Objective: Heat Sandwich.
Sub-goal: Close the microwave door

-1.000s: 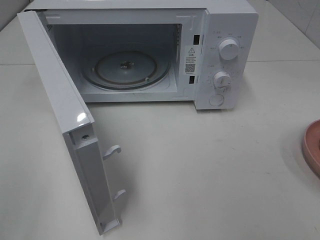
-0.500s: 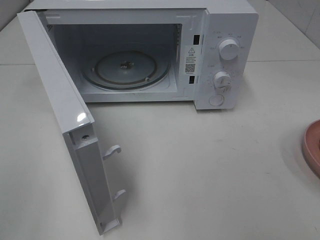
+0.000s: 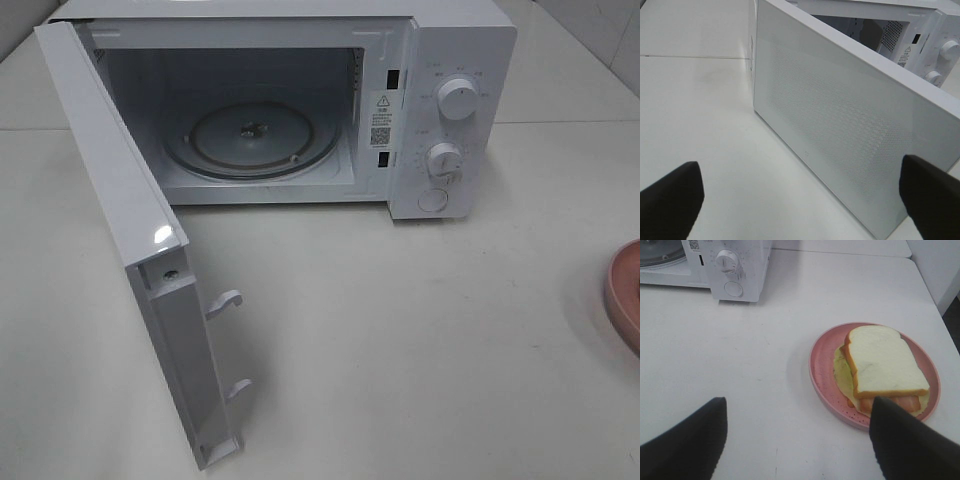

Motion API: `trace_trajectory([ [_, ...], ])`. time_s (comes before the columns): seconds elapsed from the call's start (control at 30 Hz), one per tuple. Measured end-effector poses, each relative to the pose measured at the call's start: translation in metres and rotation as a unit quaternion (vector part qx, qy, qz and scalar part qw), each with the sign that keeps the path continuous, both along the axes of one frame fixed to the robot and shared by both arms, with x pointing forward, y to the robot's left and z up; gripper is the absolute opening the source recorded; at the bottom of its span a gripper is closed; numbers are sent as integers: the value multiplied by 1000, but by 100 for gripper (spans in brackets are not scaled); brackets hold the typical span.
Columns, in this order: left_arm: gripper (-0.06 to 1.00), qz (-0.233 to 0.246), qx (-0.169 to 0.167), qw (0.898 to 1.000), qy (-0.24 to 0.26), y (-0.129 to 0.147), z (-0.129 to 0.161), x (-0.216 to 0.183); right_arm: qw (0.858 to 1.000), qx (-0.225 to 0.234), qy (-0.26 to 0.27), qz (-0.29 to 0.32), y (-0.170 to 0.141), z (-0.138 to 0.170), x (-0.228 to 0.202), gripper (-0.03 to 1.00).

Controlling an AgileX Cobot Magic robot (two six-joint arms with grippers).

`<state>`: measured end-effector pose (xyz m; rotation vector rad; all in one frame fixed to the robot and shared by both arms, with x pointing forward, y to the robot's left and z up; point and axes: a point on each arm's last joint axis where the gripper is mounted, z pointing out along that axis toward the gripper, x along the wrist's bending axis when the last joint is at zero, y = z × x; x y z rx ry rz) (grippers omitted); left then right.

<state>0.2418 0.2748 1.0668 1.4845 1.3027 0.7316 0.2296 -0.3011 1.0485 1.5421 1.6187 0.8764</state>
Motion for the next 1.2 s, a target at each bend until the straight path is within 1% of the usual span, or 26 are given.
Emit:
trace_trajectory([
  [0.1, 100, -5, 22, 1000, 4, 1, 2, 10, 1000, 0, 0, 0, 0, 0, 0, 76],
  [0.13, 100, -5, 22, 1000, 4, 1, 2, 10, 1000, 0, 0, 0, 0, 0, 0, 76],
  [0.17, 100, -5, 39, 999, 7, 2, 3, 17, 1000, 0, 0, 0, 0, 0, 0, 76],
  [0.23, 100, -3, 50, 999, 15, 3, 4, 26, 1000, 0, 0, 0, 0, 0, 0, 76],
  [0.27, 100, -3, 50, 999, 15, 3, 4, 26, 1000, 0, 0, 0, 0, 0, 0, 76],
  [0.33, 98, 5, 59, 998, 30, 5, 4, 40, 1000, 0, 0, 0, 0, 0, 0, 76],
  [0.4, 93, 11, 59, 997, 41, 7, 5, 54, 1000, 0, 0, 0, 0, 0, 0, 76],
  [0.43, 93, 11, 59, 997, 41, 7, 5, 54, 1000, 0, 0, 0, 0, 0, 0, 76],
  [0.47, 83, 13, 58, 997, 46, 7, 4, 59, 1000, 0, 0, 0, 0, 0, 0, 76],
  [0.53, 68, 18, 57, 997, 51, 8, 4, 66, 1000, 0, 0, 0, 0, 0, 0, 76],
  [0.57, 52, 22, 55, 997, 58, 8, 3, 75, 1000, 0, 0, 0, 0, 0, 0, 76],
  [0.6, 52, 22, 55, 997, 58, 8, 3, 75, 1000, 0, 0, 0, 0, 0, 0, 76],
  [0.67, 35, 26, 54, 996, 63, 9, 3, 83, 1000, 0, 0, 0, 0, 0, 0, 76],
  [0.7, 29, 29, 54, 996, 65, 10, 2, 87, 1000, 0, 0, 0, 0, 0, 0, 76],
  [0.73, 14, 35, 53, 995, 74, 11, -2, 97, 1000, 0, 0, 0, 0, 0, 0, 76],
  [0.77, 14, 35, 53, 995, 74, 11, -2, 97, 1000, 0, 0, 0, 0, 0, 0, 76],
  [0.8, 8, 39, 53, 995, 78, 11, -5, 102, 1000, 0, 0, 0, 0, 0, 0, 76],
  [0.87, 2, 50, 60, 993, 84, 14, -17, 117, 1000, 0, 0, 0, 0, 0, 0, 76],
  [0.9, 2, 50, 60, 993, 84, 14, -17, 117, 1000, 0, 0, 0, 0, 0, 0, 76],
  [0.97, 1, 59, 70, 993, 78, 16, -26, 126, 1000, 0, 0, 0, 0, 0, 0, 76],
  [1.0, 0, 64, 77, 992, 72, 18, -30, 129, 1000, 0, 0, 0, 0, 0, 0, 76],
  [1.03, 0, 72, 92, 991, 61, 20, -38, 136, 1000, 0, 0, 0, 0, 0, 0, 76],
  [1.07, 0, 72, 92, 991, 61, 20, -38, 136, 1000, 0, 0, 0, 0, 0, 0, 76],
  [1.13, 0, 79, 106, 990, 43, 22, -43, 141, 1000, 0, 0, 0, 0, 0, 0, 76],
  [1.17, 0, 79, 121, 989, 29, 21, -48, 146, 1000, 0, 0, 0, 0, 0, 0, 76],
  [1.2, 0, 79, 121, 989, 29, 21, -48, 146, 1000, 0, 0, 0, 0, 0, 0, 76],
])
